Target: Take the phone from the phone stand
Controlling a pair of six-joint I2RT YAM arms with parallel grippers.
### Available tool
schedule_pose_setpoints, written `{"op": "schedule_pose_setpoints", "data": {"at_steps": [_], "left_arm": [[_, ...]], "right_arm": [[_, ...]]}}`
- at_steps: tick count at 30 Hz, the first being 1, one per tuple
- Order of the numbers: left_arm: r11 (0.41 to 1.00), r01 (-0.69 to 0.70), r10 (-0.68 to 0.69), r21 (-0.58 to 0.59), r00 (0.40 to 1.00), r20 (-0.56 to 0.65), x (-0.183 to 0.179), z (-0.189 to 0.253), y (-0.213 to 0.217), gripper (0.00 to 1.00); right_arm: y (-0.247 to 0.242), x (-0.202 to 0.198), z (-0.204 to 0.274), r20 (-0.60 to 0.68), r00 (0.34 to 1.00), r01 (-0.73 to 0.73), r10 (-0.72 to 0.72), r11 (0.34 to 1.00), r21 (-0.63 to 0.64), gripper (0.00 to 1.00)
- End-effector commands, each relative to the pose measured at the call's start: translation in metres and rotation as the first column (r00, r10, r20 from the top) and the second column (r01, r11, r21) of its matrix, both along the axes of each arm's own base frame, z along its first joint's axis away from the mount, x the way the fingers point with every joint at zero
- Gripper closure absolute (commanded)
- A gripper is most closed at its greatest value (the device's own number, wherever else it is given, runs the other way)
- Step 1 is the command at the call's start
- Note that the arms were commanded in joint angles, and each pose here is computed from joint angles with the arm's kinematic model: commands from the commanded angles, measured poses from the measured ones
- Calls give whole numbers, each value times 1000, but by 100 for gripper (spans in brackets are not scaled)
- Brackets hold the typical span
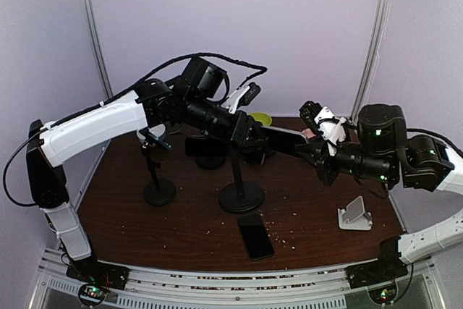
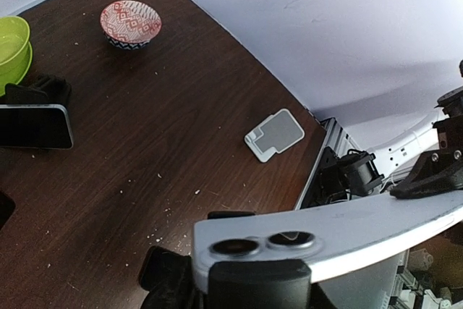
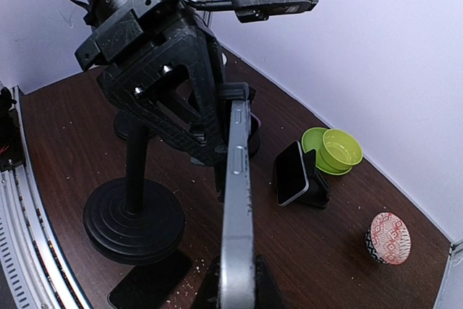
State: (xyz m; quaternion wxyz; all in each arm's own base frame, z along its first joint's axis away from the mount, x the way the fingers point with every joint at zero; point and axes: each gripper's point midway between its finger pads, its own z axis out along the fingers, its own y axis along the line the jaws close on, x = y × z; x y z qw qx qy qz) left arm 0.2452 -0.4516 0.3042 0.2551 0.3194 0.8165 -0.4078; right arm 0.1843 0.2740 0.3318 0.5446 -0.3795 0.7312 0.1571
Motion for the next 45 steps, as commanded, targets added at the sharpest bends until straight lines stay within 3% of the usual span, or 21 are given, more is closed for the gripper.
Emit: {"op": "schedule_pose_setpoints", "data": {"at_steps": [1,22,29,34,40,45], "left_arm": [[979,-155,170,-129,979,110,60,50,12,100],[972,-183,198,-149,976,94,79,45,0,100],[978,-150,174,-145,971,166,75,58,3,100],[988,-92,121,-125,961,251,59,69,6,100],[998,-34,47,-45,944,326,40,69,16,100],[999,-42,37,8,939,341,32,56,28,100]], "right_arm": [[-9,-26,15,-53,994,-89,91,995,45,100],[-53,-35,12,-62,997,-49,54,996,70,100],[-89,-8,6,-126,985,140,-119,975,172,100],[-107,45,-20,-331,901,368,-279,896,248,100],[-115,89,-59,-508,800,515,-319,801,306,100],[-118,117,-112,-728,633,599,-261,762,247,100]]}}
